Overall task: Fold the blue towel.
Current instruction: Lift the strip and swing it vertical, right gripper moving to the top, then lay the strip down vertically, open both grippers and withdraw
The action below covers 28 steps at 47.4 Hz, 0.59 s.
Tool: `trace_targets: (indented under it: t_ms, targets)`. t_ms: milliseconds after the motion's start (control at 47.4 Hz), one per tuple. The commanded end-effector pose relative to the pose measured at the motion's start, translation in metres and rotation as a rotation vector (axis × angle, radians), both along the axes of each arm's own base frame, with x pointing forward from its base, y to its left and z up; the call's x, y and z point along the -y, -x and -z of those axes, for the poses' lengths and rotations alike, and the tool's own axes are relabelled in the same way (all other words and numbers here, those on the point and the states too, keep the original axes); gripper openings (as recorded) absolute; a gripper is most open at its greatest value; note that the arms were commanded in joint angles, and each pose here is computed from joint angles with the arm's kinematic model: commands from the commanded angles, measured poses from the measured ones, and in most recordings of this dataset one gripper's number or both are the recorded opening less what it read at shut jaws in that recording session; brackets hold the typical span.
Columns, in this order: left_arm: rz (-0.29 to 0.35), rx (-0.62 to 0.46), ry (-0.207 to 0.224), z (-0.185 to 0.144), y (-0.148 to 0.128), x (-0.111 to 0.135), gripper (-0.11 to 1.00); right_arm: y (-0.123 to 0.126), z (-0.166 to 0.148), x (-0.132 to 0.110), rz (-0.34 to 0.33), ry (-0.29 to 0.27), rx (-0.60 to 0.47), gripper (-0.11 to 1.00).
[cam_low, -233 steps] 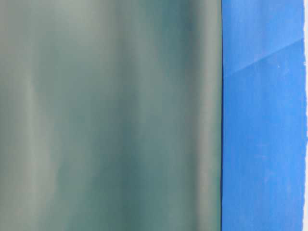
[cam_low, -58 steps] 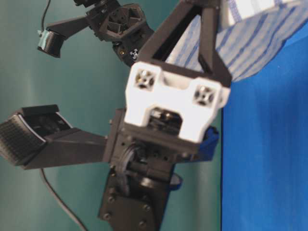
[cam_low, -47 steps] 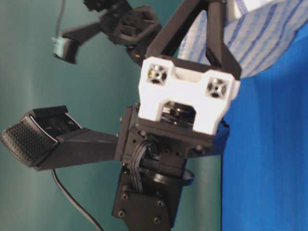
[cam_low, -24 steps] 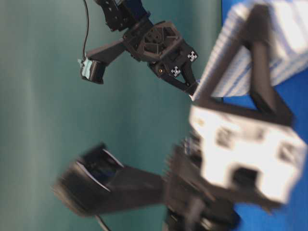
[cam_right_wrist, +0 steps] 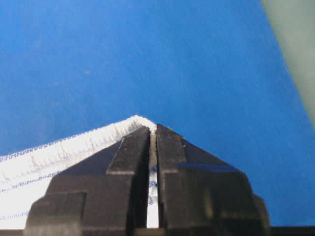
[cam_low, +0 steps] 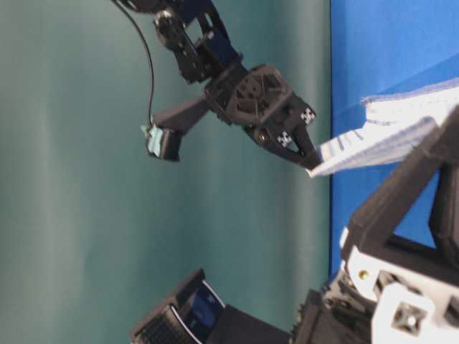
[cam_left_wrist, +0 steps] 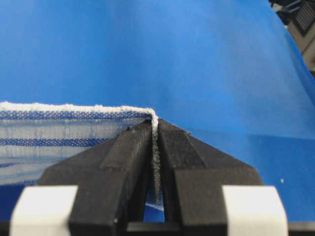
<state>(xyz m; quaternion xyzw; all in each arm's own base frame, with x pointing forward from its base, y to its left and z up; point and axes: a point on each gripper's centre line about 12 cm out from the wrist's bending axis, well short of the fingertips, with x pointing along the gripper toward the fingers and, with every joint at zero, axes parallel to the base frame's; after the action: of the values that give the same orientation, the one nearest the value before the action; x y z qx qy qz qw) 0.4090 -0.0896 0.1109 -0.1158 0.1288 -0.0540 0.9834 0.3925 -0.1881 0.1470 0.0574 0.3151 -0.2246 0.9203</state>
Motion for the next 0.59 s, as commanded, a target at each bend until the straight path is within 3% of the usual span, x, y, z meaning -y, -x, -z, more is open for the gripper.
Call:
trace_targets:
  t_ms: [0, 169, 253, 379, 485, 569]
  targets:
    - [-0.001, 0.029, 0.026, -0.014, 0.005, 0.006, 0.03, -0.01, -0.013, 0.006, 0.0, 0.015, 0.035, -0.04]
    - [-0.062, -0.01, 0.06, -0.008, 0.012, -0.001, 0.04, -0.022, -0.005, 0.007, -0.019, -0.005, 0.021, 0.01]
    - [-0.066, -0.026, 0.067, -0.006, 0.013, 0.001, 0.1, -0.028, -0.001, 0.007, -0.025, -0.008, 0.017, 0.07]
    - [-0.049, -0.043, 0.072, -0.006, 0.011, 0.01, 0.42, -0.036, 0.001, 0.006, -0.038, -0.004, 0.018, 0.3]
    - [-0.046, -0.066, 0.086, -0.006, 0.011, 0.013, 0.74, -0.039, 0.0, 0.002, -0.054, 0.013, 0.018, 0.61]
    - [-0.047, -0.099, 0.102, -0.007, 0.016, 0.012, 0.9, -0.039, 0.0, 0.002, -0.059, 0.017, 0.016, 0.86]
